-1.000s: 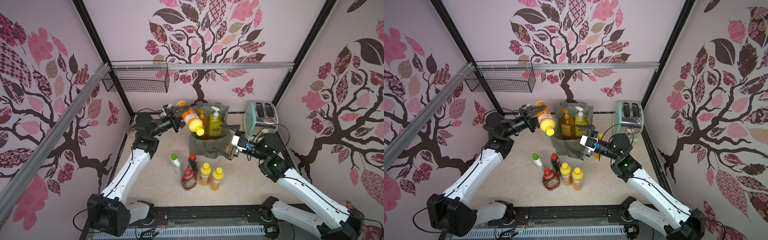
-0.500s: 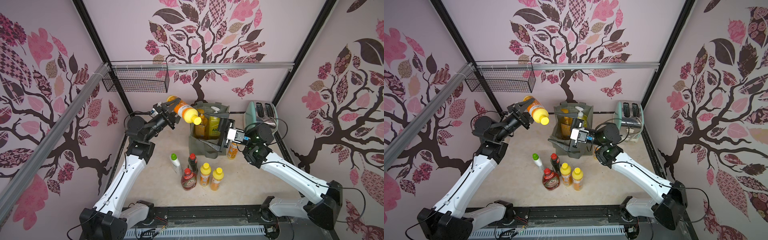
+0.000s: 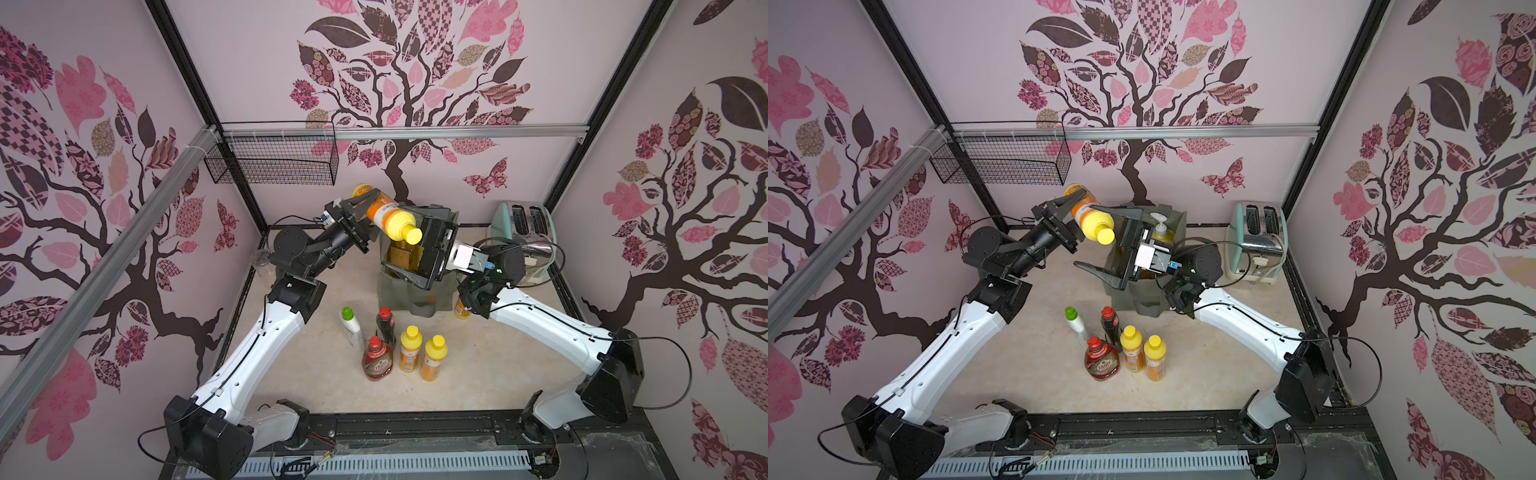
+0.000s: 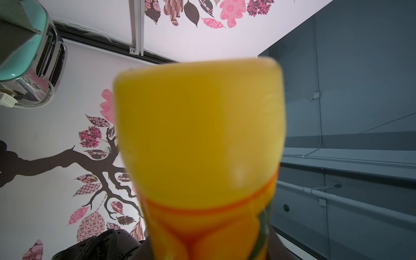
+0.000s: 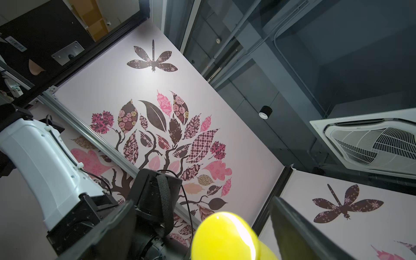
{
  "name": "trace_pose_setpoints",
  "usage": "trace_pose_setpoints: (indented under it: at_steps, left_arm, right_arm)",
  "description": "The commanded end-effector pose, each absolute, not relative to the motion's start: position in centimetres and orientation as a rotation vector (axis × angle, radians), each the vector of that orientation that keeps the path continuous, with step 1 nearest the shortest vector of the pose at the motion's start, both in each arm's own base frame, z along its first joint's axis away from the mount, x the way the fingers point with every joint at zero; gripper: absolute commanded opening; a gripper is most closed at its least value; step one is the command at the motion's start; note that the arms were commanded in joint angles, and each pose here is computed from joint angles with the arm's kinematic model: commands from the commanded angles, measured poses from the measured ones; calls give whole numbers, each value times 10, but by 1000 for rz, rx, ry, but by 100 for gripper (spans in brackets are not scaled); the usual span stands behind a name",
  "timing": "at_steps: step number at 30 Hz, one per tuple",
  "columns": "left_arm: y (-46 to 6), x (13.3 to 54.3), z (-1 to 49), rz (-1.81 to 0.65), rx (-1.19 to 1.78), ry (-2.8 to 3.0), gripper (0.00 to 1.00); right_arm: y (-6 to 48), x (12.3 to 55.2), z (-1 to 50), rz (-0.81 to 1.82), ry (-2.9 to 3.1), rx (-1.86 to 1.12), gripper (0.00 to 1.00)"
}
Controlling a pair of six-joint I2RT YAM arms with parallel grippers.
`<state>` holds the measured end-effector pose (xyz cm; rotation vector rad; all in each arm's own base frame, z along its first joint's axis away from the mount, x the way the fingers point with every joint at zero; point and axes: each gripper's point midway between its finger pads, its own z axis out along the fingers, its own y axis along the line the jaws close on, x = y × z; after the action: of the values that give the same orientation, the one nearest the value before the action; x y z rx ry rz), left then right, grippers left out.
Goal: Pack dish soap into the shopping bag
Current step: Pick up the bottle of dish soap at the center of the board.
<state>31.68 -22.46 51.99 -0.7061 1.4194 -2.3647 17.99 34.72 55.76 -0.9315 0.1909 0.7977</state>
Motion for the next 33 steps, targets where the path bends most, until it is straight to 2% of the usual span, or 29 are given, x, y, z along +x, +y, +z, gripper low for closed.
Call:
trace_pose_setpoints:
  at_steps: [1, 9, 13, 24, 26, 29, 33]
  left_arm:
    - [-208, 276, 583, -2508, -524, 1213, 0]
    - [-205, 264, 596, -2513, -479, 1201, 0]
    - [-203, 261, 597, -2518, -474, 1191, 0]
    - [-202, 263, 592, -2530, -487, 1174, 0]
    - [-202, 264, 590, -2531, -491, 1170, 4]
    - [-203, 266, 587, -2529, -497, 1170, 17]
    - [-200, 269, 578, -2505, -507, 1173, 44]
  right_arm:
    - [359, 185, 555, 871, 225, -932, 95]
    - [368, 205, 557, 845, 278, -890, 97]
    - [372, 205, 560, 863, 270, -899, 93]
    - [376, 210, 563, 903, 257, -879, 59]
    - [377, 211, 562, 898, 263, -879, 53]
    - [377, 213, 561, 883, 276, -882, 46]
    - [376, 214, 561, 875, 295, -880, 37]
